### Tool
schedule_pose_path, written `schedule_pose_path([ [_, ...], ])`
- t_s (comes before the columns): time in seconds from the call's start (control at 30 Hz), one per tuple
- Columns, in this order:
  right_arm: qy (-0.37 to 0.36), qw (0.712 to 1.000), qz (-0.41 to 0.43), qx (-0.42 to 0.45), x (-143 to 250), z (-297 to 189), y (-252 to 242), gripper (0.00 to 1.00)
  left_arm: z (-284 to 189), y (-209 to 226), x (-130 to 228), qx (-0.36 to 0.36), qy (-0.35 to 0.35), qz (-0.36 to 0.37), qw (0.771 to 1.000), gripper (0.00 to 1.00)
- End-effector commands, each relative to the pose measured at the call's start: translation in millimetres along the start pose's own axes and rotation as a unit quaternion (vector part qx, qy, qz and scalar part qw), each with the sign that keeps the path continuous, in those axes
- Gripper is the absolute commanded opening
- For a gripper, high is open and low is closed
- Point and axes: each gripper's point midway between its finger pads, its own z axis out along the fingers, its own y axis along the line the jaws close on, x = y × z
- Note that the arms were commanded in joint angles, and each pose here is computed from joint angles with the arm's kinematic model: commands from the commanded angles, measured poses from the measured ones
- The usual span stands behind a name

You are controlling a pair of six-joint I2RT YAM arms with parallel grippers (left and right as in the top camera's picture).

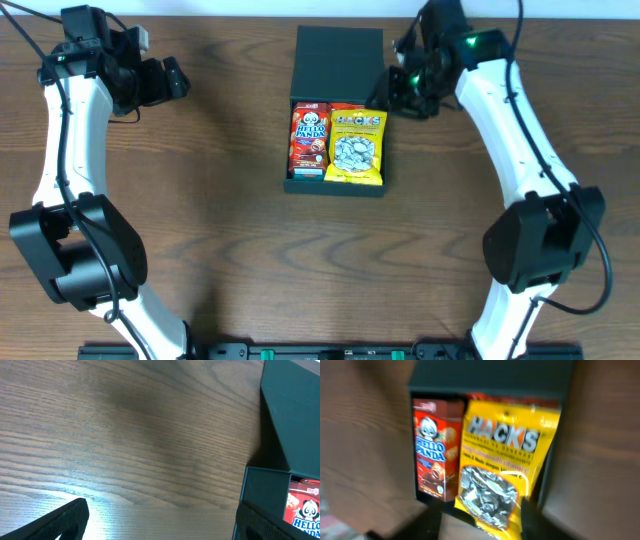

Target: Pack container

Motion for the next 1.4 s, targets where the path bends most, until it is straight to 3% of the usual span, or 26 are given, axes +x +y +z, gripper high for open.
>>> schedule_pose_path([
  [0.0, -0.023, 0.995, -0.082, 0.049, -1.9, -10.4, 9.2, 0.02, -15.0, -6.3, -4.8, 0.004, -0.016, 0.0, 1.0, 0.95],
  [0.17, 0.002, 0.976, -0.133, 0.173, 18.7, 17.5, -11.0, 0.01, -15.0, -6.3, -4.8, 0.005, -0.016, 0.0, 1.0, 0.95],
  [0.3, 0.015, 0.969, -0.114, 0.218, 31.5, 34.0, -31.6, 0.01, -15.0, -6.5, -4.7, 0.005, -0.016, 0.0, 1.0, 0.95],
  [0.73, 0.05, 0.965, -0.107, 0.232, 61.1, 77.2, -68.6, 0.02, -15.0, -6.4, -3.0, 0.005, -0.012, -0.002, 1.0, 0.95],
  [0.97, 0.035, 0.967, -0.109, 0.228, 52.4, 69.8, -61.5, 0.01, -14.9, -6.1, -0.1, 0.004, -0.007, -0.003, 1.0, 0.95],
  [1.2, -0.026, 0.97, -0.121, 0.207, 16.2, 38.4, -27.9, 0.01, -14.9, -6.1, 0.6, 0.004, -0.005, -0.004, 1.0, 0.95],
  [1.37, -0.025, 0.97, -0.121, 0.207, 14.7, 45.3, -29.9, 0.01, -14.9, -6.1, 0.6, 0.004, -0.005, -0.004, 1.0, 0.95],
])
